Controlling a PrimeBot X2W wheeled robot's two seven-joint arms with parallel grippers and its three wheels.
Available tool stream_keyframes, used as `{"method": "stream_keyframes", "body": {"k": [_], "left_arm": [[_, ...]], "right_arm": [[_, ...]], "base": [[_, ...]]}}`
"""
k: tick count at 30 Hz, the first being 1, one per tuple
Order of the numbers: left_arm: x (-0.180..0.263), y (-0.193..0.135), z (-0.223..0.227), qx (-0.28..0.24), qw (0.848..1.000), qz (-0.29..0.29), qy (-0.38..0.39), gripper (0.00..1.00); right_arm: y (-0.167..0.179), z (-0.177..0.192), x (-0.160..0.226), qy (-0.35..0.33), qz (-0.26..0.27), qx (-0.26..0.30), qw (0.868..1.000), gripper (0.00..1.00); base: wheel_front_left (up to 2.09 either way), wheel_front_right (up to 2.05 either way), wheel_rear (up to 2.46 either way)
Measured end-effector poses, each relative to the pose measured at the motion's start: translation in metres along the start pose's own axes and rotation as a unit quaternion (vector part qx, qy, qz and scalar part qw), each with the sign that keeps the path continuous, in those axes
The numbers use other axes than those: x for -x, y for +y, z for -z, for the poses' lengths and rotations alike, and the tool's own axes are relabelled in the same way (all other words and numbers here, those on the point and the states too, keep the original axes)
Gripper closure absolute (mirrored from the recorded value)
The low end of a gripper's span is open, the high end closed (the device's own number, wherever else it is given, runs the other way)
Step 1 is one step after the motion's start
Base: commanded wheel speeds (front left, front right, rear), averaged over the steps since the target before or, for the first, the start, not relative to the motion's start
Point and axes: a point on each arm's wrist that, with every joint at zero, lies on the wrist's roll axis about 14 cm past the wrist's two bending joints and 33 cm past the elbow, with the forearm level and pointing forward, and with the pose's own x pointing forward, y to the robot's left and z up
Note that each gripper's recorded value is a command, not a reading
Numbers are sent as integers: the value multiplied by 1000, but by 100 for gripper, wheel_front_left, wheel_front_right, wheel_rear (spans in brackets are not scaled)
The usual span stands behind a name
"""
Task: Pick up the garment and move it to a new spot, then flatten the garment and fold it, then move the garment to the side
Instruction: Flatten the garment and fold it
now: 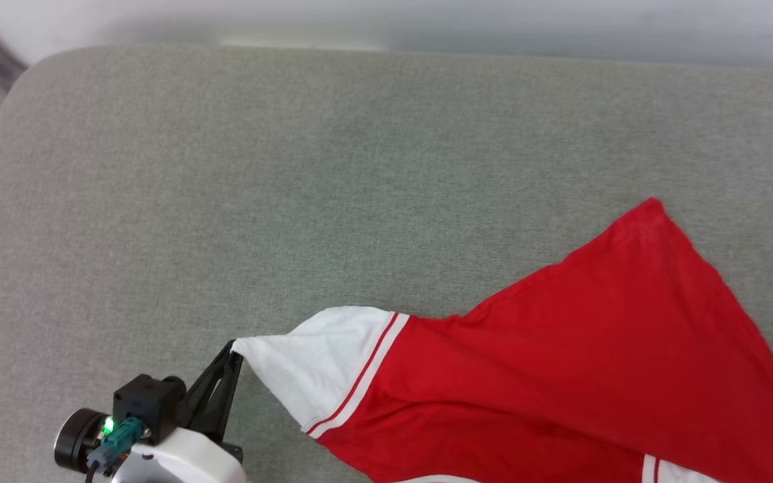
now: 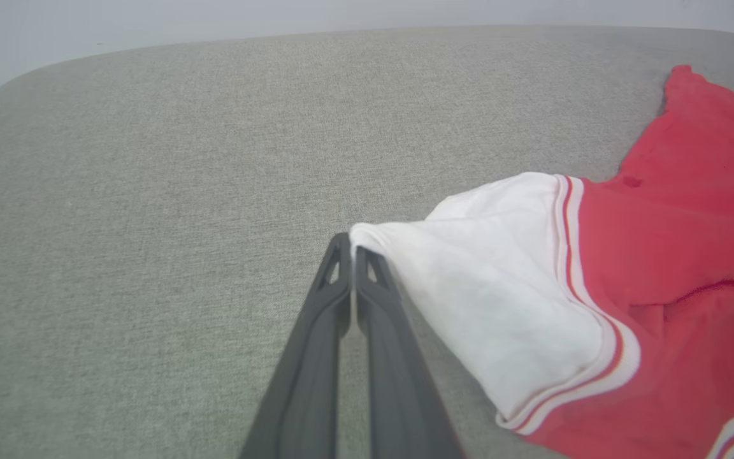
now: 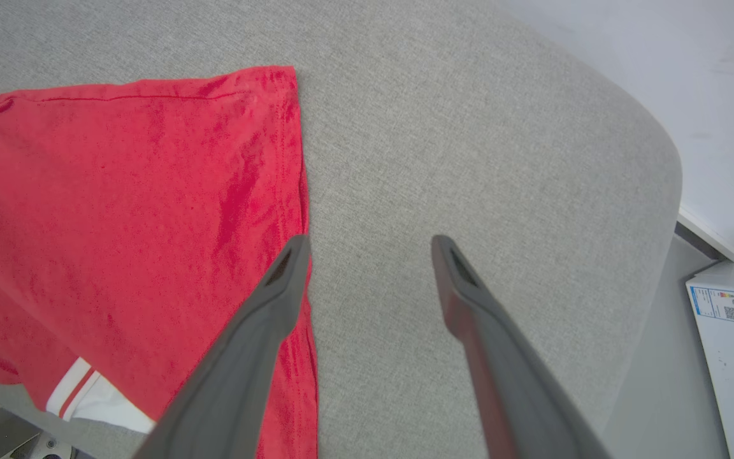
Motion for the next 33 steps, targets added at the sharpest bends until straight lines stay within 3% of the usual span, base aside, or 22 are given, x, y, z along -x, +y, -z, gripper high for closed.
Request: {"method": "stream_keyframes", "body": {"k": [6, 16, 23, 28, 29, 30, 33], "left_arm": [[-9, -1, 1, 2, 1000, -1, 0, 100], [-24, 3, 9, 8, 1000, -11, 8, 100], [-29, 9, 20, 11, 999, -24, 21, 100], [-29, 11, 27, 13, 999, -30, 30, 100], [-30, 10, 27, 14, 999, -29, 29, 100], [-31, 9, 27, 14, 999, -27, 28, 100], [-31, 9, 23, 9, 999, -23, 21, 100]], "right_arm": [[15, -31, -35, 41, -18, 58, 997, 0], [57, -44, -125, 111, -59, 90, 988, 0], [79, -14, -176, 162, -87, 98, 978, 0], [83, 7, -187, 186, -102, 99, 972, 0], [82, 6, -188, 182, -102, 97, 973, 69], [82, 5, -187, 172, -104, 91, 975, 100], [85, -3, -183, 147, -106, 87, 980, 100]], "base": [[0, 0, 0], [0, 0, 0], [0, 0, 0], [0, 0, 0], [0, 0, 0], [0, 0, 0], [0, 0, 0]]}}
